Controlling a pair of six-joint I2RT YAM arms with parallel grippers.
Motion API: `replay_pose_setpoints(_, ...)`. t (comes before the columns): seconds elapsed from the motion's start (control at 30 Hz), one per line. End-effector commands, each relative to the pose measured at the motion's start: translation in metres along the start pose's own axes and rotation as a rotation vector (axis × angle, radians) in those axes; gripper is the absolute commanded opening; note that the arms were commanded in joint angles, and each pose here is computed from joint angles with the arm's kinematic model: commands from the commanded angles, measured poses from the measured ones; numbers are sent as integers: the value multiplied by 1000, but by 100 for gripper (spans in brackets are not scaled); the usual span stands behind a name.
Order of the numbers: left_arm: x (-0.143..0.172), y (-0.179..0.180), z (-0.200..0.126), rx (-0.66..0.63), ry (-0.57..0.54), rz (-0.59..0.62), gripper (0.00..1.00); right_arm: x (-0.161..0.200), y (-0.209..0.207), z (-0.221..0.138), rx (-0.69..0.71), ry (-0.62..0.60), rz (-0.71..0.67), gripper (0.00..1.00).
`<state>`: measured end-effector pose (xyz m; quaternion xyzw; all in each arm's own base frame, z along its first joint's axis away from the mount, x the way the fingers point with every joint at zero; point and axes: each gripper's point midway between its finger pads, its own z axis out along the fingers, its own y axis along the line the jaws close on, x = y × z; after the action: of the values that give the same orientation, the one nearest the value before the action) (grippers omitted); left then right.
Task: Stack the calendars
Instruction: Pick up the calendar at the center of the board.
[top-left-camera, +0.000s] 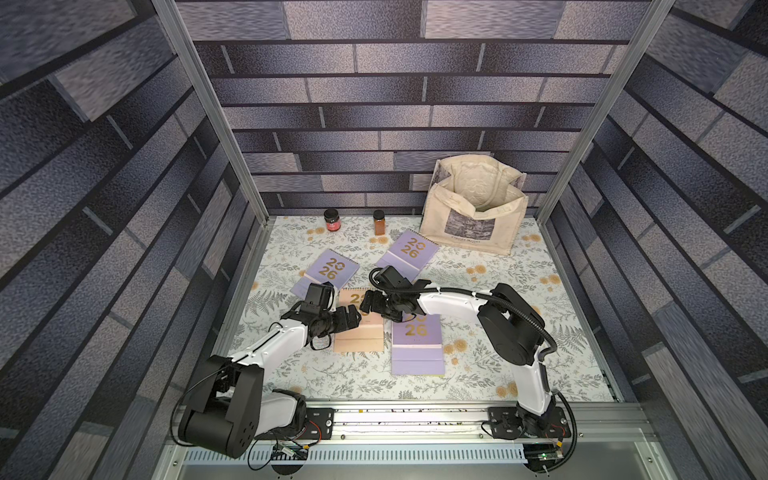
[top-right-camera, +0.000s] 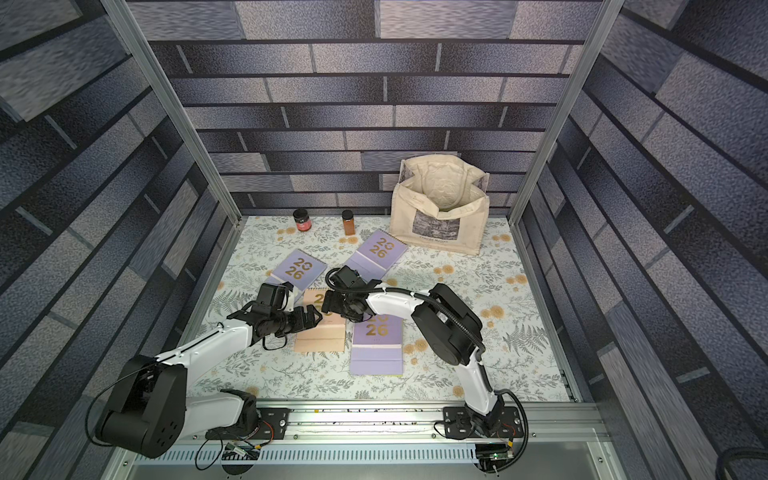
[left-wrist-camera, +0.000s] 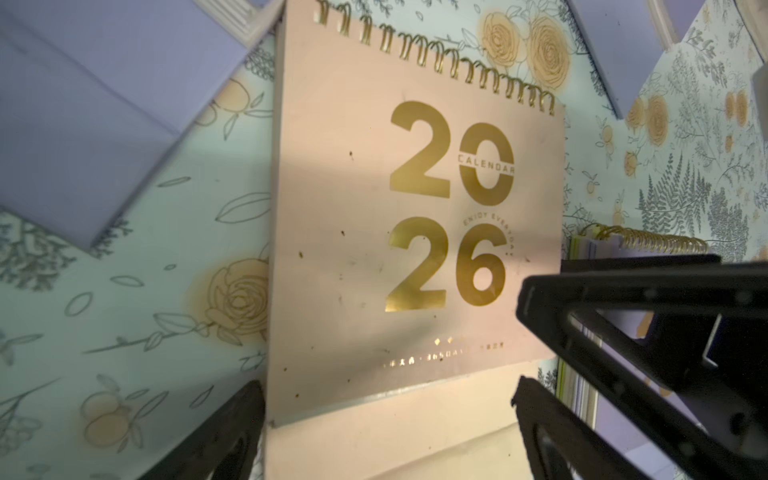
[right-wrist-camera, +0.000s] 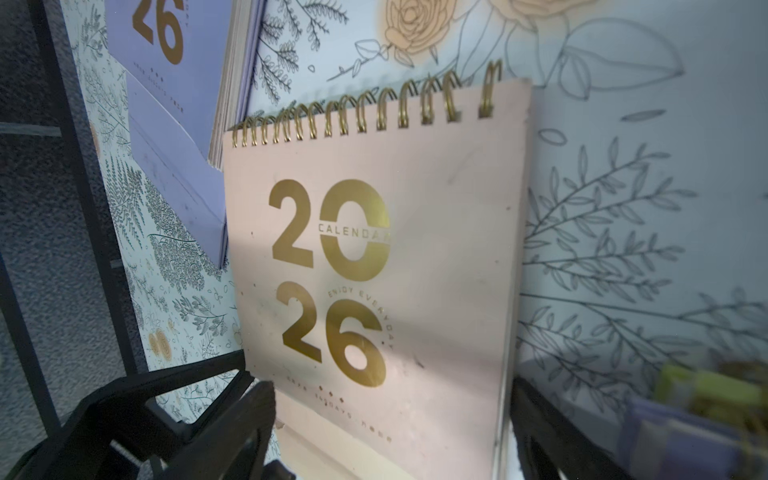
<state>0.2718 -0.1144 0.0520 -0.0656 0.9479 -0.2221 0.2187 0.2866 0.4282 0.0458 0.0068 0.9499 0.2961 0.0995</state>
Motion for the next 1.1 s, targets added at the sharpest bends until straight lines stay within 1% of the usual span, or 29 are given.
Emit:
replay_pose_setpoints(0.0,-16,17,-23,-122,-63,-9,99,18,-16,17,50,72,-20,89)
replay_pose_setpoints(0.07,-24,24,-25,-128,-87,-23,99,19,-17,20,49,81,-21,89)
replay_pose_setpoints(0.17,-28,30,-15,-85,-77,-65,99,19,-14,22,44,89,-25,89)
replay_pose_setpoints(0.33,-23,30,14,-44,32,-69,96,18,-10,21,34,91,-40,87)
replay_pose_setpoints(0.43,-24,27,30,-14,53,-72,95,19,-11,21,35,99,-47,86)
replay_pose_setpoints(0.53,-22,27,39,-4,76,-73,94,21,-11,22,29,111,-53,86)
replay_pose_setpoints(0.73,-20,13,37,71,97,-63,93,24,-8,26,-1,124,-49,84)
replay_pose_setpoints(0.77,-23,9,38,96,89,-58,93,25,-7,26,-9,125,-52,83)
replay_pose_setpoints(0.9,-15,-8,38,195,105,-64,92,25,0,28,-41,134,-59,81)
replay_pose_setpoints(1.0,-12,-17,32,239,99,-53,91,24,5,28,-65,131,-66,80)
replay_pose_setpoints(1.07,-13,-23,26,259,87,-39,89,23,7,27,-81,130,-69,78)
